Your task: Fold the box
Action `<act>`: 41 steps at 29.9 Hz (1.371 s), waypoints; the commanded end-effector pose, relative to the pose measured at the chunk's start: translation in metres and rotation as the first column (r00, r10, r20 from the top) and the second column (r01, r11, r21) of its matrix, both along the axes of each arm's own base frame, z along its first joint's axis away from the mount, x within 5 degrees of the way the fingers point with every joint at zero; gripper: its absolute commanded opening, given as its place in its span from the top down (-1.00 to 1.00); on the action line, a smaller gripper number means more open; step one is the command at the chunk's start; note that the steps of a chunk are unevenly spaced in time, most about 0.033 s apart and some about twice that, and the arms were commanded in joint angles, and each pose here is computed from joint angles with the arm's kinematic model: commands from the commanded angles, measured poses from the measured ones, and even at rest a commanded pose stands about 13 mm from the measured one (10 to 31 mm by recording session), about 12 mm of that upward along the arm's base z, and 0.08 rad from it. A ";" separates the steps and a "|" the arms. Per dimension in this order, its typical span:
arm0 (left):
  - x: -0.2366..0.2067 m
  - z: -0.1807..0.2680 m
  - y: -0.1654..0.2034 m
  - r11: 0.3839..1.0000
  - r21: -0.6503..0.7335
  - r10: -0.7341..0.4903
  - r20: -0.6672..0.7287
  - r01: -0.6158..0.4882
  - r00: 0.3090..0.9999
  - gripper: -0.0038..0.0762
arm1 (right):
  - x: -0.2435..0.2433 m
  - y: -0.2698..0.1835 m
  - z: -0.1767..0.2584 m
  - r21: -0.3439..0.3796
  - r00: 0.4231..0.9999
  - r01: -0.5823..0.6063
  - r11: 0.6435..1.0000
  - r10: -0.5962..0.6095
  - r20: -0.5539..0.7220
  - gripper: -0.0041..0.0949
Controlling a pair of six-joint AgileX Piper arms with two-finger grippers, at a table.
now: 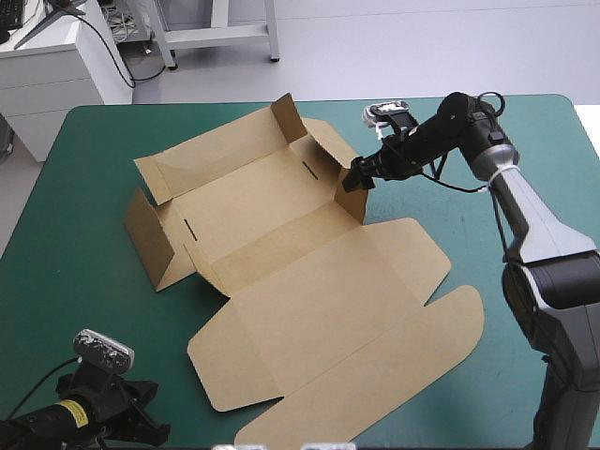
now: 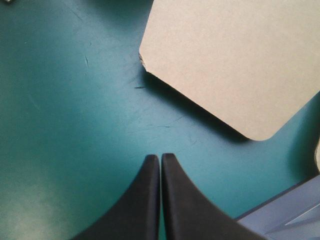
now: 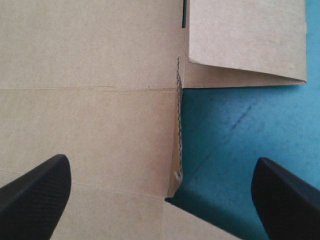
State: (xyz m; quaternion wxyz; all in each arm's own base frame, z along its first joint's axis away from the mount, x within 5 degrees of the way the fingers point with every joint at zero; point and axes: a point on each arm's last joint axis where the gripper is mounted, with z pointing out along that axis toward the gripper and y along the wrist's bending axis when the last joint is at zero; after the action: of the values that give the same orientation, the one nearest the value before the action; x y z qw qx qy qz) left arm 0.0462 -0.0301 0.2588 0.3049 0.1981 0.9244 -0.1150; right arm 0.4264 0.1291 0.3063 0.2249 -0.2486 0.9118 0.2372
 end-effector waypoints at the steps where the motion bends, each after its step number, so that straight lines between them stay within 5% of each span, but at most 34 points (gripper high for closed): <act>1: 0.004 0.011 -0.003 0.999 -0.039 0.001 0.054 0.001 0.999 0.92 | 0.004 0.010 0.024 0.071 0.994 -0.037 0.997 0.030 0.105 -0.91; 11: 0.004 0.011 -0.003 0.999 -0.039 0.001 0.054 0.001 0.999 0.92 | 0.023 0.026 -0.007 0.080 0.998 -0.050 0.996 0.046 0.054 -0.89; 13: 0.004 0.011 -0.003 0.999 -0.039 0.001 0.054 0.001 0.999 0.92 | 0.023 0.025 -0.010 0.067 0.998 -0.047 0.997 0.044 0.048 -0.76; 16: 0.004 0.011 -0.003 0.999 -0.039 0.001 0.054 0.001 0.999 0.92 | 0.023 0.025 -0.011 0.063 0.998 -0.045 0.997 0.042 0.044 -0.35; 22: 0.004 0.011 -0.003 0.999 -0.039 0.001 0.054 0.001 0.999 0.92 | 0.023 0.025 -0.011 0.059 0.998 -0.054 0.997 0.051 0.047 0.96; 34: 0.004 0.011 -0.003 0.999 -0.039 0.001 0.054 0.001 0.999 0.92 | 0.025 0.024 -0.005 0.045 0.994 -0.072 0.996 0.068 0.087 0.95; 41: 0.004 0.011 -0.003 0.999 -0.039 0.001 0.054 0.001 0.999 0.92 | 0.022 0.017 0.025 -0.111 0.957 -0.183 0.977 0.203 0.206 0.95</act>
State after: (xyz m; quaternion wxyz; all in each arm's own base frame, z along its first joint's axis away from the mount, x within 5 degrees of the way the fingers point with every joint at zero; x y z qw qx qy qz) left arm 0.0462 -0.0301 0.2588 0.3049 0.1981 0.9244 -0.1150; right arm 0.4579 0.1517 0.2764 0.2146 -0.3279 0.8940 0.2173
